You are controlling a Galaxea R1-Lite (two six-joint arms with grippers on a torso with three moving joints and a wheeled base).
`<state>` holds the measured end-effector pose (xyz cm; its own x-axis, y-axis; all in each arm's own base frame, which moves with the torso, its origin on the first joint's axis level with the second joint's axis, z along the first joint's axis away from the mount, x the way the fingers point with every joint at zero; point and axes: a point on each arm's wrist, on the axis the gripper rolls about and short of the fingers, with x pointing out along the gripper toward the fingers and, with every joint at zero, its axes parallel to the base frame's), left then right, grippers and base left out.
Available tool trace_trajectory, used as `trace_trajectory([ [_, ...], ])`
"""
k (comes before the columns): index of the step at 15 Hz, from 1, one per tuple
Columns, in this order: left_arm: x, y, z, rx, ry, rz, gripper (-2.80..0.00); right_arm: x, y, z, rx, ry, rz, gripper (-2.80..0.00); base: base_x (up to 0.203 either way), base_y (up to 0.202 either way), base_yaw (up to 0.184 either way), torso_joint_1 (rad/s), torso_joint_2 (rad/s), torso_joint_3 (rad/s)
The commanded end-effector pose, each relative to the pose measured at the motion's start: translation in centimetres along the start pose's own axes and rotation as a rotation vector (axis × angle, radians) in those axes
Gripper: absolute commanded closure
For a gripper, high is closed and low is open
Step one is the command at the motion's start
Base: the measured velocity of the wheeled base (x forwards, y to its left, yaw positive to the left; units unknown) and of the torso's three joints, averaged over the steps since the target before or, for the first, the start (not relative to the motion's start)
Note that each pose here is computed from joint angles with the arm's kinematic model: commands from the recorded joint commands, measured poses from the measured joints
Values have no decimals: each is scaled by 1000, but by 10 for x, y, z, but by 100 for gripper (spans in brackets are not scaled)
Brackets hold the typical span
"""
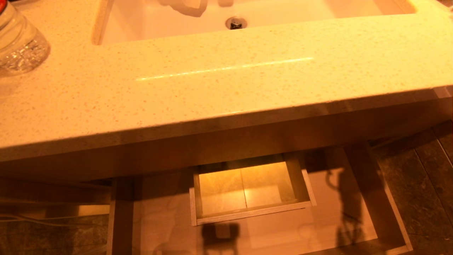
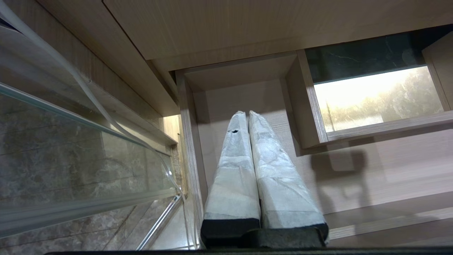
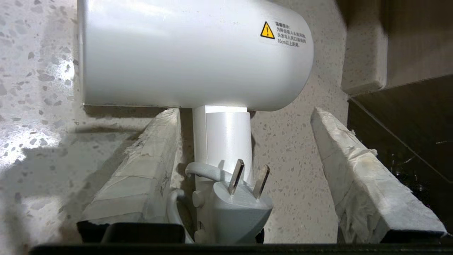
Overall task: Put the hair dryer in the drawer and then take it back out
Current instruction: Close the drawer
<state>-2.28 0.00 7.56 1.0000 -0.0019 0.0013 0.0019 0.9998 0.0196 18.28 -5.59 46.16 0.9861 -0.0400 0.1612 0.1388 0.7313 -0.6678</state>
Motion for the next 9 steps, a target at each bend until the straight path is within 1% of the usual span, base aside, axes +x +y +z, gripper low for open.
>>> trace_trajectory([
  [1, 0, 0, 0, 0, 1, 0, 0, -15, -3, 9, -16, -24, -20, -280, 0, 0, 0, 0, 0, 0],
  [4, 0, 0, 0, 0, 1, 0, 0, -41, -5, 22, -31, -41, -61, -280, 0, 0, 0, 0, 0, 0],
  [5, 0, 0, 0, 0, 1, 0, 0, -52, -4, 24, -30, -25, -68, 0, 0, 0, 0, 0, 0, 0],
  [6, 0, 0, 0, 0, 1, 0, 0, -63, -1, 25, -29, 5, -69, 0, 0, 0, 0, 0, 0, 0],
  [9, 0, 0, 0, 0, 1, 0, 0, -100, 9, 21, -22, 140, -68, 0, 0, 0, 0, 0, 0, 0],
])
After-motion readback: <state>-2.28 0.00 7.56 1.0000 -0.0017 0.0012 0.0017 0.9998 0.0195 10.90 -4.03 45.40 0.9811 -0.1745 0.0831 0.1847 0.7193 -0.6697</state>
